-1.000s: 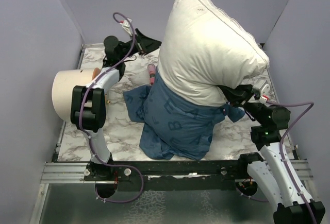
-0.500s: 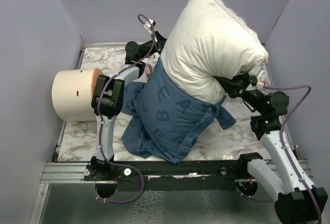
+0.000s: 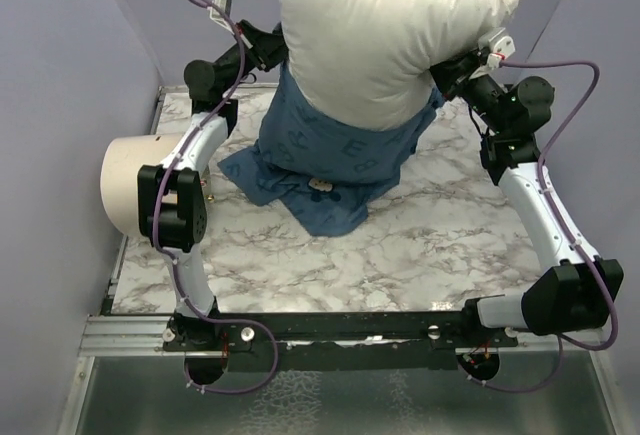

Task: Put the pillow into the pillowcase
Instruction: Stuff the pillow into the pillowcase.

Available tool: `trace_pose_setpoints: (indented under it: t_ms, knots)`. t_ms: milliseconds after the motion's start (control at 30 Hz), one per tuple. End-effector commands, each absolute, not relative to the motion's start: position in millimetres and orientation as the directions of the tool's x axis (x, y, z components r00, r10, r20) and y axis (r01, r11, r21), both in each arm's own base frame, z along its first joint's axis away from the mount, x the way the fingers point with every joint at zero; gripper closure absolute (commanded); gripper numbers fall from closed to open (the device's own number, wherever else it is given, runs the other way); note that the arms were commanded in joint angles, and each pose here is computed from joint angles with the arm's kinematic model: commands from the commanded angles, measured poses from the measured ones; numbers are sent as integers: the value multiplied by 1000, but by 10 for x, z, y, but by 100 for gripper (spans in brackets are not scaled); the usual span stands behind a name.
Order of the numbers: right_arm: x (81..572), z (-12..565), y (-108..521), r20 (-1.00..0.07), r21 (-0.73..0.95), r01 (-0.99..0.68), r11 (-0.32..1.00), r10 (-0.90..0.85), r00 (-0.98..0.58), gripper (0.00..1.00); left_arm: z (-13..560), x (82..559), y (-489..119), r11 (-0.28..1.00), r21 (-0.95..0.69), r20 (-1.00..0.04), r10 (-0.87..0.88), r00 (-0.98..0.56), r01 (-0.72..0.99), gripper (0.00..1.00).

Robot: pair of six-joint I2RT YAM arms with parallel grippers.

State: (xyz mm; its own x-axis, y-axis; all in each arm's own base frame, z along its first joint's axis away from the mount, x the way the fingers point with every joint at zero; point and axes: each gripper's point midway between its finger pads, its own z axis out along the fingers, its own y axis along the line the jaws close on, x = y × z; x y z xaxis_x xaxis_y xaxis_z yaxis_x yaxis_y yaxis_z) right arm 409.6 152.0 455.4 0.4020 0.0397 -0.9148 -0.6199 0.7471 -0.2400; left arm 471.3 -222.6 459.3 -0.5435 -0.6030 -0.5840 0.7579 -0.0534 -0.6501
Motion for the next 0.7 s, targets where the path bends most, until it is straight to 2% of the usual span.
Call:
trace_pose_setpoints:
  t_ms: [0, 133, 267, 333, 433, 467, 500, 667]
  knots:
    - [4278, 4390, 1316, -938, -138, -536, 833, 63, 340, 99, 4766, 4079, -2347, -8, -490, -666, -642, -381, 872, 100]
    - [4345, 3716, 1247, -977, -15, -530, 848, 100, 187, 97, 4259, 4077, -2417, -5, -564, -635, -637, -438, 825, 100]
    - [4219, 3488, 1362, -983, 4, -599, 801, 113, 145, 80, 3957, 4153, -2463, 29, -634, -605, -642, -472, 773, 100]
    - [4138, 3499, 1442, -984, -4, -645, 764, 113, 140, 64, 3896, 4214, -2455, 43, -659, -588, -651, -480, 751, 100]
    - [3966, 3572, 1543, -984, -24, -705, 708, 109, 144, 21, 3893, 4280, -2445, 61, -670, -582, -661, -473, 740, 100]
    - [3900, 3589, 1559, -983, -27, -717, 696, 110, 144, 9, 3892, 4301, -2436, 67, -674, -579, -667, -470, 735, 100]
    - [3848, 3592, 1561, -984, -24, -721, 692, 111, 139, 2, 3887, 4318, -2434, 73, -679, -576, -670, -468, 730, 100]
    - [3598, 3573, 1552, -989, -4, -730, 684, 107, 106, 0, 3829, 4438, -2387, 98, -718, -544, -696, -468, 689, 100]
